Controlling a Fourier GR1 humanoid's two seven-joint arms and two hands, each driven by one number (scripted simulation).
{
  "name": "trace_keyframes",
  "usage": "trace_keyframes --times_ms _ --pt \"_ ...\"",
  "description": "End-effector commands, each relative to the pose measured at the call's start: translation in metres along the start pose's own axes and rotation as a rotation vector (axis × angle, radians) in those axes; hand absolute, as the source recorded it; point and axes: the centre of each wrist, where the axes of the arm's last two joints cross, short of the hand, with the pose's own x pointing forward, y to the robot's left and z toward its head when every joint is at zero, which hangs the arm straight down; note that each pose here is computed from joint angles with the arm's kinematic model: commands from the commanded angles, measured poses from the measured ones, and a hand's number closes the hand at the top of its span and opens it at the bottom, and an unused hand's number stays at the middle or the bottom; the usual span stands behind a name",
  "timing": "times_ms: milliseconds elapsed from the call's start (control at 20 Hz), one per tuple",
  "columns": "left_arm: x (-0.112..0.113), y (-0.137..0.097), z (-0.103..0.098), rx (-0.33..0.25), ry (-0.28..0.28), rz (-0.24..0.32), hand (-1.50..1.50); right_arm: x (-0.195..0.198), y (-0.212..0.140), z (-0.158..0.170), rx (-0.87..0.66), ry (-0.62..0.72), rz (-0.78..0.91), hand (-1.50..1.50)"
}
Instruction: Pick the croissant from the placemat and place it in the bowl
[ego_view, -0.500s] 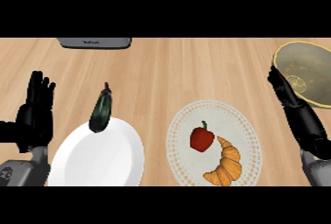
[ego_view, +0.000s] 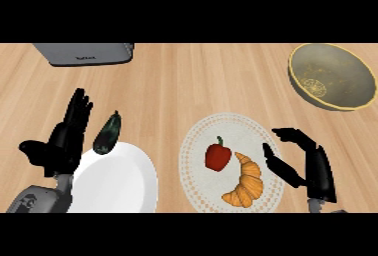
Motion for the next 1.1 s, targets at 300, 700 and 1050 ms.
trace_keyframes --times_ms 300,700,1050 --pt "0.000 -0.027 0.001 -0.103 0.039 0.003 0.00 0.050 0.083 0.105 -0.522 -0.186 -0.118 -1.50" --pt "0.013 -0.038 -0.003 -0.149 0.029 -0.001 0.00 0.060 0.042 0.132 -0.565 -0.003 0.054 -1.50" --pt "0.012 -0.045 -0.002 -0.155 0.020 0.005 0.00 0.096 0.019 0.140 -0.416 0.242 0.096 -1.50"
